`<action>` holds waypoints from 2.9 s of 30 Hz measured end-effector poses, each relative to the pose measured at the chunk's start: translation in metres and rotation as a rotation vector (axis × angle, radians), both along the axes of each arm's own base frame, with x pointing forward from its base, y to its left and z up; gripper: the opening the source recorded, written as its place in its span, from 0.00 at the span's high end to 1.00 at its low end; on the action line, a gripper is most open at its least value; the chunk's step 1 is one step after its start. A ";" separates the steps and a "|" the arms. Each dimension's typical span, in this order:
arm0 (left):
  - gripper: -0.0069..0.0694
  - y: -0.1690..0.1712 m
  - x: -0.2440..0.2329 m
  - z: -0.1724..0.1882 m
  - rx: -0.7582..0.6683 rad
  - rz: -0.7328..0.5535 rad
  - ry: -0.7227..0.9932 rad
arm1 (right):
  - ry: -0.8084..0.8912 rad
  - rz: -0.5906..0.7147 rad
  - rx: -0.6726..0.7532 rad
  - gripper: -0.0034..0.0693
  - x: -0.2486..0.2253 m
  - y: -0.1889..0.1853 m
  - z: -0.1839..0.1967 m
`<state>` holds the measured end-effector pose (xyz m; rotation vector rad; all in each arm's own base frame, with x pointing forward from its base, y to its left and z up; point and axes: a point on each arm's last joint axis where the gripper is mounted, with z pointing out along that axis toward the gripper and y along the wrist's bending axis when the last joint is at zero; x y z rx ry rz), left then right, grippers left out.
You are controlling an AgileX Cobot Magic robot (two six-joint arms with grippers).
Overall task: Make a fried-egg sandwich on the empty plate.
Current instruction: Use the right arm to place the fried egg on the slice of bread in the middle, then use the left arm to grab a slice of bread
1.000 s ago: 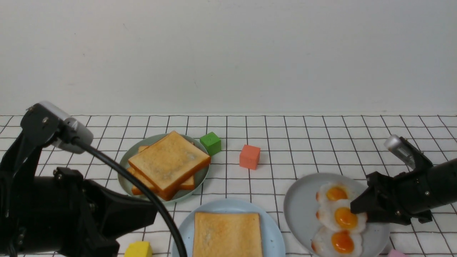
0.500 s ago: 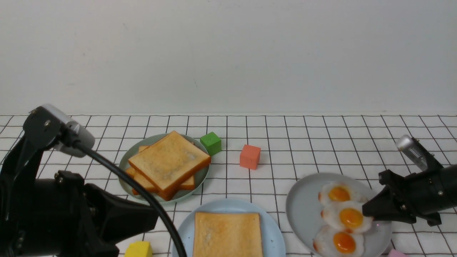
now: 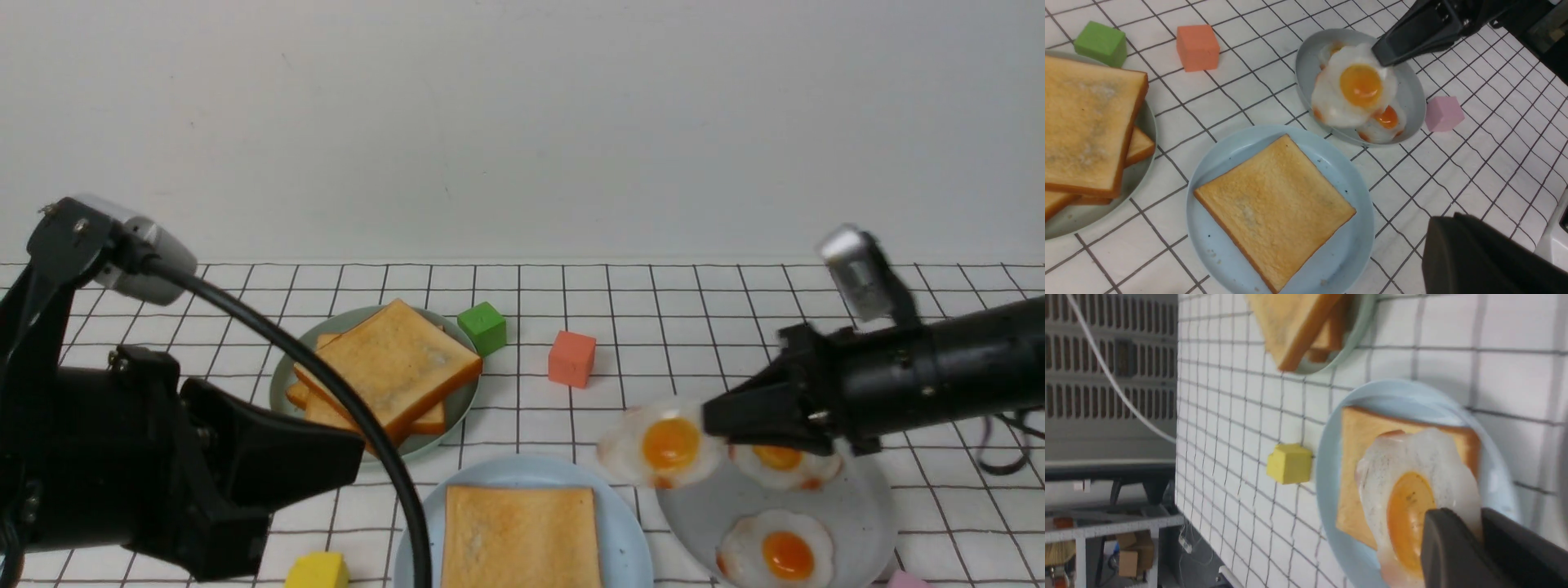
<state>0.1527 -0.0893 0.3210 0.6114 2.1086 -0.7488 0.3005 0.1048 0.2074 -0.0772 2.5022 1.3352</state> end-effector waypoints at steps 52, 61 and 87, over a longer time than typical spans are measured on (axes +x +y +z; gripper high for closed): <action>0.43 0.100 0.220 -0.138 -0.321 0.617 0.728 | -0.486 0.335 -0.480 0.14 -0.118 0.038 0.149; 0.47 0.103 0.243 -0.162 -0.287 0.591 0.722 | -0.484 0.320 -0.478 0.14 -0.117 0.038 0.149; 0.91 0.100 0.230 -0.124 -0.255 0.279 0.543 | -0.469 0.301 -0.485 0.14 -0.116 0.037 0.148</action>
